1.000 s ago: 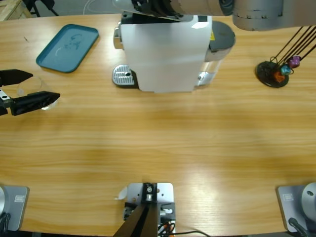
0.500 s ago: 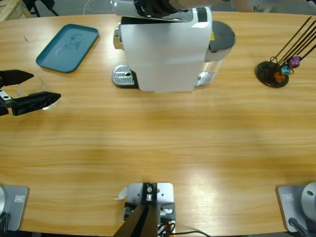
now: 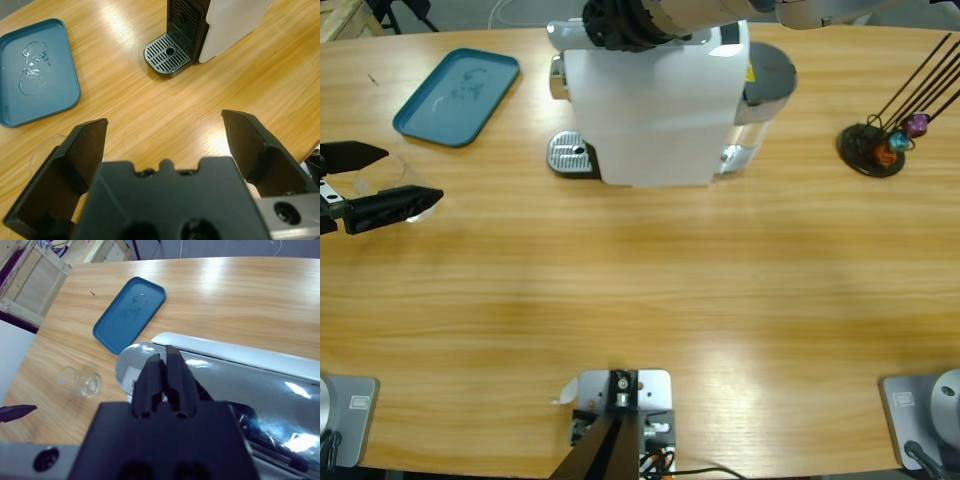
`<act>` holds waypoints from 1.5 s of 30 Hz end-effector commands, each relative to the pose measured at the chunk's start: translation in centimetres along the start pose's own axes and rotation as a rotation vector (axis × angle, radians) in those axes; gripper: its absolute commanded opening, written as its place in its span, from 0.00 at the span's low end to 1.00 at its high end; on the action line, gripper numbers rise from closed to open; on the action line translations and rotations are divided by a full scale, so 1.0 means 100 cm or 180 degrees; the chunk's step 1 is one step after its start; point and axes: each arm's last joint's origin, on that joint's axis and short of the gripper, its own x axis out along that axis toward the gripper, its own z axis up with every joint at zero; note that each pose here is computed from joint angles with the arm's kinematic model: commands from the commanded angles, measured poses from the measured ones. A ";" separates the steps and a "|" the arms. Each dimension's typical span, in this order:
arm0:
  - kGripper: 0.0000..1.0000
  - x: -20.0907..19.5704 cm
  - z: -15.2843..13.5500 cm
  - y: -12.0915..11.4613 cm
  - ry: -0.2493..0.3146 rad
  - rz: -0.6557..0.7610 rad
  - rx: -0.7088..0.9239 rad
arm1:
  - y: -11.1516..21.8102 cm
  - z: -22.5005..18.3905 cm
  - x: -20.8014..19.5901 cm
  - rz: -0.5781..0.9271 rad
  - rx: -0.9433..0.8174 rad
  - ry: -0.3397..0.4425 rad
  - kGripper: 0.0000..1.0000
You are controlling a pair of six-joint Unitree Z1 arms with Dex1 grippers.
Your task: Pour coffee
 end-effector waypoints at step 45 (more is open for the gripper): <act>1.00 0.090 -0.052 0.030 0.0798 0.2255 -0.1516 | -0.096 -0.132 -0.129 0.0378 -0.1246 0.1066 1.00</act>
